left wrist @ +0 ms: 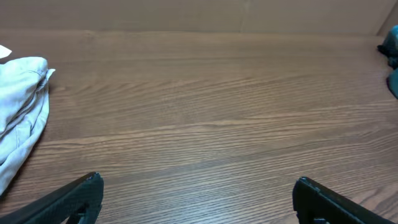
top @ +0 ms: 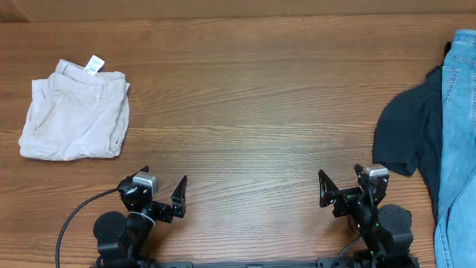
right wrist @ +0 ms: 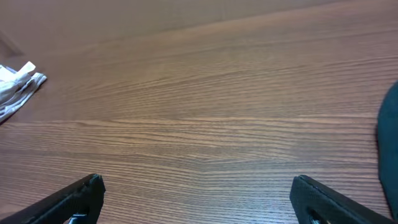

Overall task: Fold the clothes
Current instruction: 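Move the right gripper toward the black t-shirt on the right pile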

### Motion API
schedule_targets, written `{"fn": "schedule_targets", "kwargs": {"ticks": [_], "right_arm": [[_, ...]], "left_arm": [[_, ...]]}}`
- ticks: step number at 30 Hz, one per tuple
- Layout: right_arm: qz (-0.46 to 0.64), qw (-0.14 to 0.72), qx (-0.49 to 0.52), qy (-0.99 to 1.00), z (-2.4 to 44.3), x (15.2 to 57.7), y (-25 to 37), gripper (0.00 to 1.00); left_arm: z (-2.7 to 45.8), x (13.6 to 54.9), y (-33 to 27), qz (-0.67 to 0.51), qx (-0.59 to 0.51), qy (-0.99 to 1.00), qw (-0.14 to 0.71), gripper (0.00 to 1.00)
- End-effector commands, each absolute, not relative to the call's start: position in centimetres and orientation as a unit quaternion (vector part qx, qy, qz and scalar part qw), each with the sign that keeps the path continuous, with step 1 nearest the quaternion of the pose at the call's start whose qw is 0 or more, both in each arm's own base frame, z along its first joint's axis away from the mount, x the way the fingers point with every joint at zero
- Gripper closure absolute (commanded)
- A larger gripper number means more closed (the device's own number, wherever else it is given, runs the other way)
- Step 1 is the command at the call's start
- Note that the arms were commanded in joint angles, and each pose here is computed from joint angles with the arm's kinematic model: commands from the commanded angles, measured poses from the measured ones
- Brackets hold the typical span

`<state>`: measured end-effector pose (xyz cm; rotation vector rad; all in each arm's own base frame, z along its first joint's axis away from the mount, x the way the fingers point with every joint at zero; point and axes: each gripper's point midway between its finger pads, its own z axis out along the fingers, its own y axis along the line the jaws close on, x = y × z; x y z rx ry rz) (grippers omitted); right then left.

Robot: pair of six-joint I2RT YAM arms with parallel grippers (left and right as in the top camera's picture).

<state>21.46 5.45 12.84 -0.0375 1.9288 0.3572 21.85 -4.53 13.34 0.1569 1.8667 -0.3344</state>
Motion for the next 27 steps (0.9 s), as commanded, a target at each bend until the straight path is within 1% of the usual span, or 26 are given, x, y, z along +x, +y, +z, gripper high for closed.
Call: {"fn": "schedule_targets", "kwargs": {"ticks": [1,19,20,22,24,25,27], "right_arm": [[0.15,0.555,-0.014,0.818,12.6,21.4,5.3,0.0],[0.15,0.555,-0.014,0.818,12.6,21.4,5.3,0.0],[0.151,0.569,-0.014,0.808,13.3,21.7,5.3,0.0],[0.21,0.579,-0.044,0.787,14.9,21.4,7.4,0.0],[0.322,0.54,-0.088,0.772,15.6,19.5,11.1,0.0],[0.345,0.532,-0.104,0.766,15.8,18.9,11.9,0.0],[0.362,0.523,-0.1,0.765,15.9,18.6,12.2,0.0]], "left_arm": [[13.3,21.8,-4.8,-0.15,0.071,0.796,0.582,0.0],[13.3,21.8,-4.8,-0.15,0.071,0.796,0.582,0.0],[13.8,21.9,-5.0,-0.153,0.076,0.79,0.589,0.0],[14.0,21.4,-6.2,-0.193,0.083,0.785,0.582,0.0],[13.8,20.5,-7.9,-0.25,0.094,0.784,0.56,0.0],[14.0,20.1,-8.6,-0.274,0.1,0.781,0.552,0.0],[14.1,19.5,-9.4,-0.308,0.101,0.779,0.537,0.0]]}}
